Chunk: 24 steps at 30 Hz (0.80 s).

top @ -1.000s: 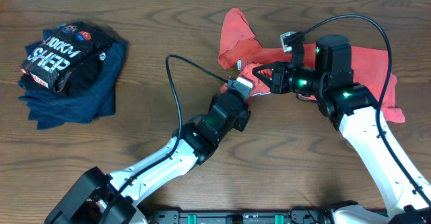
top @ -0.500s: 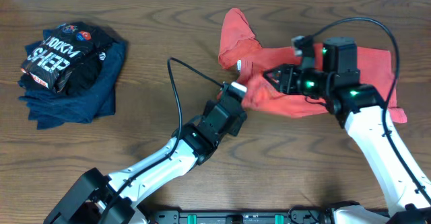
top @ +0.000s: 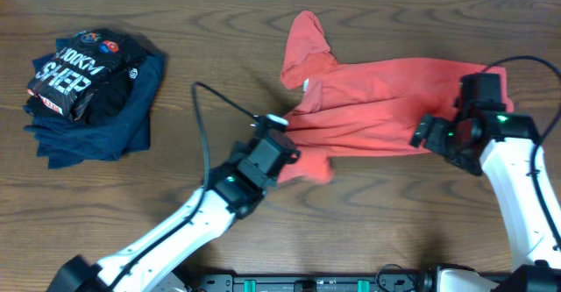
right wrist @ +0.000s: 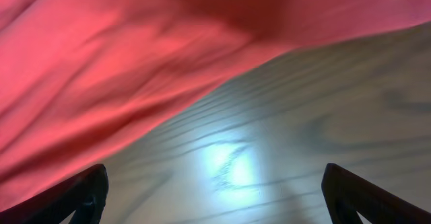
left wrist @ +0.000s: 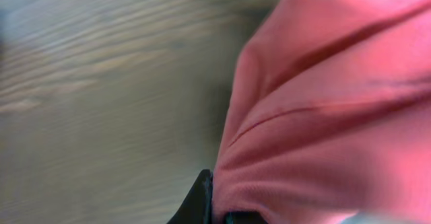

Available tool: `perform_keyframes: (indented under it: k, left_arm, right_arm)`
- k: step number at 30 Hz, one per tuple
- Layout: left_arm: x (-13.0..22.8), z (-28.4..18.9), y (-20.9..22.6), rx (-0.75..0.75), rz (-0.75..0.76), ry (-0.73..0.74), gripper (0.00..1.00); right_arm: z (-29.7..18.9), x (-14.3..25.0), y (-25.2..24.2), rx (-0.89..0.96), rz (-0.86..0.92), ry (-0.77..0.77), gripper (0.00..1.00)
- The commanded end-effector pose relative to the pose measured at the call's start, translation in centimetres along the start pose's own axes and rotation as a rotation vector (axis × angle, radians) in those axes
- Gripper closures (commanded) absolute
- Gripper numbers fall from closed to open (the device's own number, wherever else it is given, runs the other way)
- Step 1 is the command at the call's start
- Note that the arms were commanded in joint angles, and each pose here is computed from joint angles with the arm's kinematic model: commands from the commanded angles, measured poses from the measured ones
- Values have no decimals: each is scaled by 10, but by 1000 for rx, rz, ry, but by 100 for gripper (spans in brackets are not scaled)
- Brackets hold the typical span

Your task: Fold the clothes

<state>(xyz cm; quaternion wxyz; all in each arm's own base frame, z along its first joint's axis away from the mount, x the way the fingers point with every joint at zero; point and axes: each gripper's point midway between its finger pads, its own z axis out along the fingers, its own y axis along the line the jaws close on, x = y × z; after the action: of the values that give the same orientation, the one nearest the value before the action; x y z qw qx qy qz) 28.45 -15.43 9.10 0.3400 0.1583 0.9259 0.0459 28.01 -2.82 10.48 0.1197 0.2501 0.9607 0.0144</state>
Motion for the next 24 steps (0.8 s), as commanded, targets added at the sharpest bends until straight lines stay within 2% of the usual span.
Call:
perform_keyframes:
  k: [1, 5, 11, 17, 20, 24]
  left_arm:
    - [-1, -5, 40, -110, -69, 3, 94]
    - [5, -1, 65, -144, -163, 38, 94]
    - [8, 1, 70, -141, -184, 55, 94]
    - [11, 1, 71, -144, -186, 68, 94]
    - [14, 1, 71, -146, -204, 78, 94]
    - [15, 1, 69, -135, -216, 81, 94]
  right_arm:
    - [-2, -12, -32, 85, 94, -41, 1]
    - [5, -8, -47, 84, 147, -11, 1]
    - [31, 12, -57, 109, 156, 21, 3]
    - [63, -4, -71, 114, 191, -121, 4]
    - [70, -19, -68, 82, 147, -191, 1]
    - [80, -30, -64, 74, 104, -214, 1]
